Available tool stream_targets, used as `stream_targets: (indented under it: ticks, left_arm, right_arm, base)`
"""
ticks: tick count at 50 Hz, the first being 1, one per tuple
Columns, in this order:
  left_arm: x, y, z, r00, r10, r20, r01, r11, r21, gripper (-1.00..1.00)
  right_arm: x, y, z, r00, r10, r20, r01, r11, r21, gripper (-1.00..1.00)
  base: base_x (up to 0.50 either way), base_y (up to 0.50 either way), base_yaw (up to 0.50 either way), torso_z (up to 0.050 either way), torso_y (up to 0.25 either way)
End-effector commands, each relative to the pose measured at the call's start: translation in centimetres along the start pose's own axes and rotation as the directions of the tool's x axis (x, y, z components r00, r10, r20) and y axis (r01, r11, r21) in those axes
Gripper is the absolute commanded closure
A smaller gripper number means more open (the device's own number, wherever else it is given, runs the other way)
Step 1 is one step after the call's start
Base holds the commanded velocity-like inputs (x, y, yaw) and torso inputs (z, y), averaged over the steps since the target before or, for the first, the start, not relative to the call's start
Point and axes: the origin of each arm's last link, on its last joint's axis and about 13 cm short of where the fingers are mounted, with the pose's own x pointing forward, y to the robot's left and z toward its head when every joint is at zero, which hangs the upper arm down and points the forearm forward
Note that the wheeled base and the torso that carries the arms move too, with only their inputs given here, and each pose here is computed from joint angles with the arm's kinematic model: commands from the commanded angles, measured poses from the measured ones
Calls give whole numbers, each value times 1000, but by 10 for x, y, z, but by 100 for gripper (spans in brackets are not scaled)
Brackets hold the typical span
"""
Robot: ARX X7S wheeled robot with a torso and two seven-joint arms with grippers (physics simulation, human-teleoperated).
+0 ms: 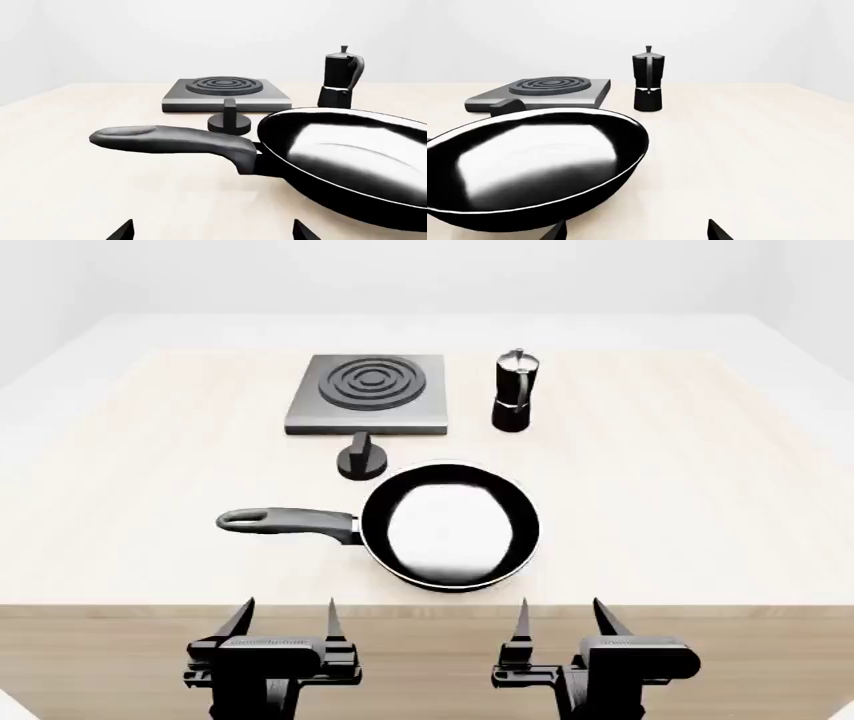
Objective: Turn on the stove and put the frying pan on it.
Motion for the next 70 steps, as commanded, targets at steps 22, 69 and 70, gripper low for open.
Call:
stream_targets:
  ticks: [22, 69, 70]
  left_arm:
    - [2, -5, 2, 998, -33, 43, 29, 994, 106, -100]
    - [24, 7, 127, 995, 95, 43, -99, 988, 117, -100]
    - [25, 8, 126, 994, 99, 44, -103, 988, 112, -100]
  right_arm:
    - [-2, 0, 6, 998, -22, 59, 25, 998, -56, -100]
    - [53, -96, 143, 780, -622, 76, 613, 782, 115, -100]
    - [55, -97, 141, 758, -647, 79, 643, 762, 77, -100]
  base:
    - [0, 0, 0, 0, 0]
    - [0, -50, 0, 0, 0]
    - [0, 0, 0, 0, 0]
